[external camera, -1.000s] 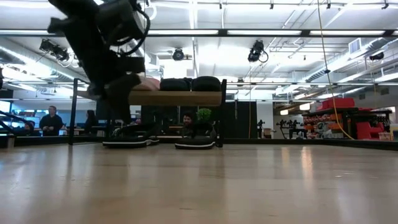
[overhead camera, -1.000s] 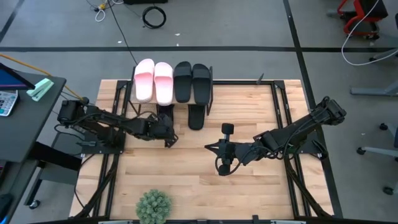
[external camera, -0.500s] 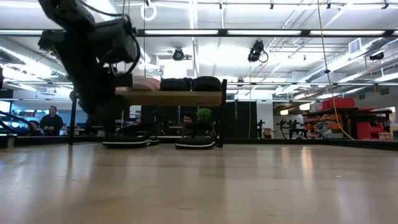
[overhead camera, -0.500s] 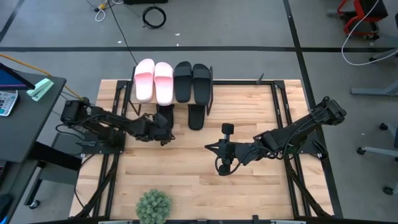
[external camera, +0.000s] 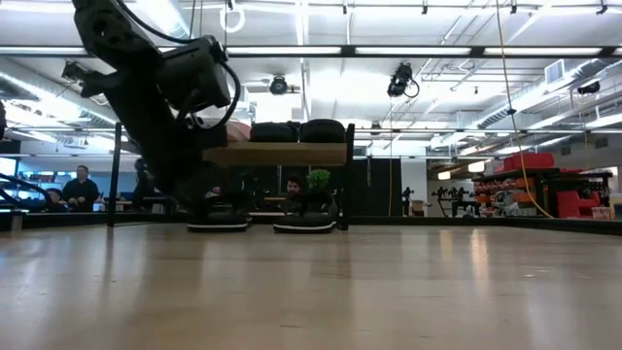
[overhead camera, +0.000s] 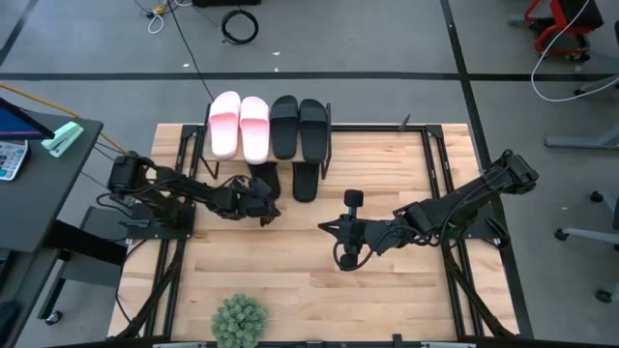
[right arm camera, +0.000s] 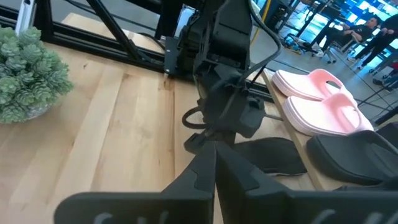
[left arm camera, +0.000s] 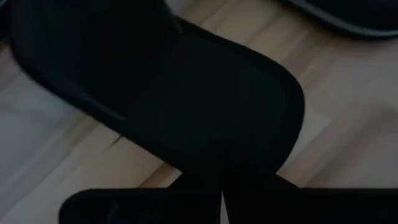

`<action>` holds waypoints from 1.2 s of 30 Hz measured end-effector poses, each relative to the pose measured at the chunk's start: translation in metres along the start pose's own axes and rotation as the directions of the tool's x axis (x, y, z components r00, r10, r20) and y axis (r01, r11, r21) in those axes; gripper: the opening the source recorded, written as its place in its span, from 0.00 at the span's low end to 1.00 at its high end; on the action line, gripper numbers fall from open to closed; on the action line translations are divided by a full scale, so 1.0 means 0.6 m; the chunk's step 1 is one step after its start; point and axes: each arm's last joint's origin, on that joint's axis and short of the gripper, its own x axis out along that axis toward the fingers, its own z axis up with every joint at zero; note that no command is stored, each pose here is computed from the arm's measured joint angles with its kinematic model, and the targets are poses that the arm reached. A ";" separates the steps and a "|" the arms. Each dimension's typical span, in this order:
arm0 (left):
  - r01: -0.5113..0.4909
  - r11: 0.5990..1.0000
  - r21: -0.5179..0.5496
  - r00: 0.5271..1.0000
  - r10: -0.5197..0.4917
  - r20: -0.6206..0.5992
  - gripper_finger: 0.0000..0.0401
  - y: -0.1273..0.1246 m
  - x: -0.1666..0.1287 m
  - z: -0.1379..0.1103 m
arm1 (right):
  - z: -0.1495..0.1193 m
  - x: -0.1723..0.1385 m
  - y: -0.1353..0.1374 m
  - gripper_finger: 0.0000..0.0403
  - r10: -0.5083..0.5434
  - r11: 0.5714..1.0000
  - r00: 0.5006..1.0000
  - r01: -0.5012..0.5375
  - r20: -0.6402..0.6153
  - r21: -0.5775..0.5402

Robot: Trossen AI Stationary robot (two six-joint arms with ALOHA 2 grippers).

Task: Pick and place slides into the shelf
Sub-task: Adjust the black slipper under the shelf

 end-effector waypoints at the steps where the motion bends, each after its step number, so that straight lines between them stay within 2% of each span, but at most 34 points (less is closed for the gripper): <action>1: 0.016 1.000 0.008 1.000 -0.016 0.009 0.00 -0.004 0.001 0.001 | 0.000 0.000 0.000 0.03 -0.001 1.000 1.000 0.001 0.000 0.000; 6: 0.061 0.998 0.025 0.998 -0.061 0.019 0.00 -0.010 0.001 0.005 | 0.000 0.002 -0.003 0.03 -0.006 1.000 1.000 0.006 -0.003 0.002; 14: 0.109 0.985 0.131 0.994 -0.112 0.010 0.00 -0.016 -0.003 0.004 | 0.000 0.002 -0.003 0.03 -0.006 1.000 1.000 0.006 -0.003 0.002; 23: 0.198 0.941 0.275 0.975 -0.218 0.044 0.00 -0.036 -0.013 0.005 | 0.000 0.002 -0.003 0.03 -0.006 1.000 1.000 0.006 -0.003 0.002; 36: 0.183 0.954 0.237 0.980 -0.197 0.037 0.02 -0.019 0.003 0.020 | 0.000 0.002 -0.003 0.03 -0.006 1.000 1.000 0.006 -0.003 0.002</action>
